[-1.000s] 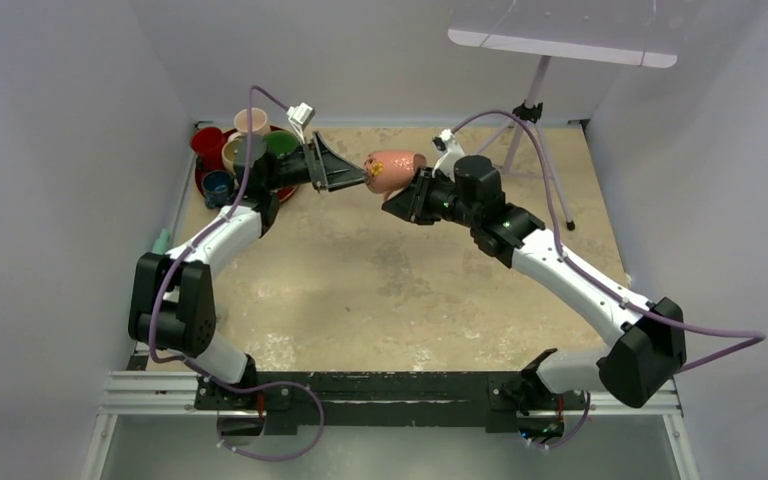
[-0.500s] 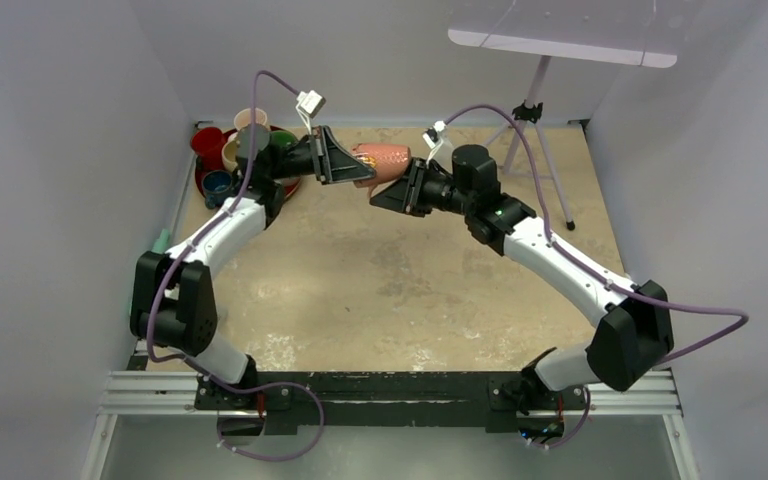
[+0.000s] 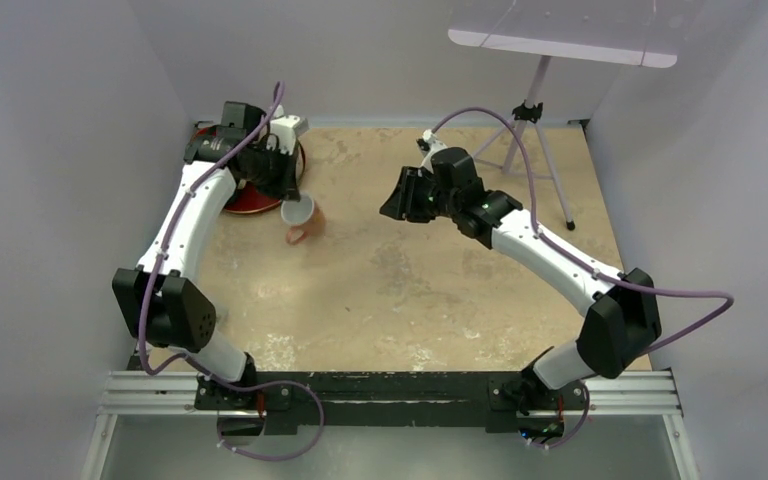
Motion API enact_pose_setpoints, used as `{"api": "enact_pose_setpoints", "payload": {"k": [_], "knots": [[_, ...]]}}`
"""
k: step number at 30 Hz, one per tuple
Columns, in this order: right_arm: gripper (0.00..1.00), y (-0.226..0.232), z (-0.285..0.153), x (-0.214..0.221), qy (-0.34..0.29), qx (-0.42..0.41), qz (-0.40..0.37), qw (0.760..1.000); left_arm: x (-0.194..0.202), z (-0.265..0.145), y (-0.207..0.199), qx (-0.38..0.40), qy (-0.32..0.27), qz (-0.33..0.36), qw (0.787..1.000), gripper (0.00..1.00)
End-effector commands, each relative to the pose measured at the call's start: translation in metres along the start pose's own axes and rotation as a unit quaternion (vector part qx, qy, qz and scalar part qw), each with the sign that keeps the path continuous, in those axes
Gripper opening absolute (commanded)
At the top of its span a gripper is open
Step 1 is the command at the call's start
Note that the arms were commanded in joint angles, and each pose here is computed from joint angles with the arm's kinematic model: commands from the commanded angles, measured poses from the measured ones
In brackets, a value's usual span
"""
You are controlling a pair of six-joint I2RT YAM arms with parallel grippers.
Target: Turn the mug right side up
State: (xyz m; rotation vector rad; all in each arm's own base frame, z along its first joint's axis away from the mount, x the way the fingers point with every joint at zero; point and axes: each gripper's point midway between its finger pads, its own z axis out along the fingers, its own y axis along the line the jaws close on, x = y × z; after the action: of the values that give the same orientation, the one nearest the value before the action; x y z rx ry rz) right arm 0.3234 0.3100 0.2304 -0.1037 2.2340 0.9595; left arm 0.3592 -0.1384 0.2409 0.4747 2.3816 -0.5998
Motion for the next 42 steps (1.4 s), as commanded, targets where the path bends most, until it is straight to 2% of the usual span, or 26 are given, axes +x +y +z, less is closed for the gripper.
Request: {"api": "enact_pose_setpoints", "payload": {"k": [1,4,6,8,11,13,14,17,20,22,27,30,33,35,37,42], "knots": [[0.40,-0.016,-0.013,-0.011,-0.034,0.046,-0.028,0.998,0.057,-0.036,0.061,-0.110,0.141,0.099,0.979,0.00],[0.40,-0.021,-0.018,-0.015,-0.043,0.062,-0.035,0.997,0.060,-0.042,0.097,-0.177,0.179,0.126,0.960,0.00],[0.40,-0.022,-0.020,-0.018,-0.049,0.068,-0.040,0.996,0.056,-0.041,0.114,-0.197,0.180,0.122,0.956,0.00],[0.40,-0.023,-0.023,-0.021,-0.059,0.074,-0.041,0.995,0.052,-0.029,0.111,-0.167,0.167,0.124,0.964,0.00],[0.40,-0.019,-0.030,-0.026,-0.075,0.066,-0.043,0.994,0.054,-0.006,0.085,-0.083,0.144,0.121,0.979,0.00],[0.40,-0.018,-0.033,-0.027,-0.079,0.062,-0.045,0.994,0.053,0.006,0.082,-0.075,0.128,0.126,0.981,0.01],[0.39,-0.018,-0.034,-0.025,-0.077,0.062,-0.044,0.994,0.051,0.012,0.081,-0.071,0.117,0.132,0.982,0.06],[0.39,-0.019,-0.038,-0.023,-0.075,0.063,-0.046,0.994,0.058,0.011,0.083,-0.069,0.132,0.127,0.981,0.17],[0.38,-0.022,-0.042,-0.022,-0.076,0.071,-0.050,0.993,0.071,0.005,0.065,-0.034,0.130,0.123,0.983,0.38],[0.39,-0.022,-0.045,-0.021,-0.080,0.067,-0.049,0.993,0.082,0.005,0.057,-0.021,0.123,0.148,0.981,0.47],[0.39,-0.023,-0.048,-0.019,-0.079,0.069,-0.053,0.993,0.113,-0.004,0.034,0.026,0.139,0.258,0.956,0.62],[0.38,-0.022,-0.051,-0.020,-0.082,0.067,-0.059,0.993,0.137,-0.014,0.025,0.041,0.145,0.361,0.920,0.69],[0.38,-0.021,-0.053,-0.021,-0.086,0.065,-0.062,0.992,0.156,-0.020,0.023,0.063,0.161,0.416,0.893,0.72],[0.39,-0.021,-0.053,-0.021,-0.086,0.064,-0.062,0.992,0.175,-0.019,0.020,0.087,0.172,0.443,0.876,0.97],[0.38,-0.020,-0.054,-0.021,-0.088,0.063,-0.063,0.992,0.192,-0.018,0.011,0.112,0.174,0.464,0.861,1.00],[0.39,-0.020,-0.061,-0.029,-0.107,0.068,-0.068,0.990,0.224,-0.013,0.001,0.142,0.179,0.473,0.851,1.00]]}}
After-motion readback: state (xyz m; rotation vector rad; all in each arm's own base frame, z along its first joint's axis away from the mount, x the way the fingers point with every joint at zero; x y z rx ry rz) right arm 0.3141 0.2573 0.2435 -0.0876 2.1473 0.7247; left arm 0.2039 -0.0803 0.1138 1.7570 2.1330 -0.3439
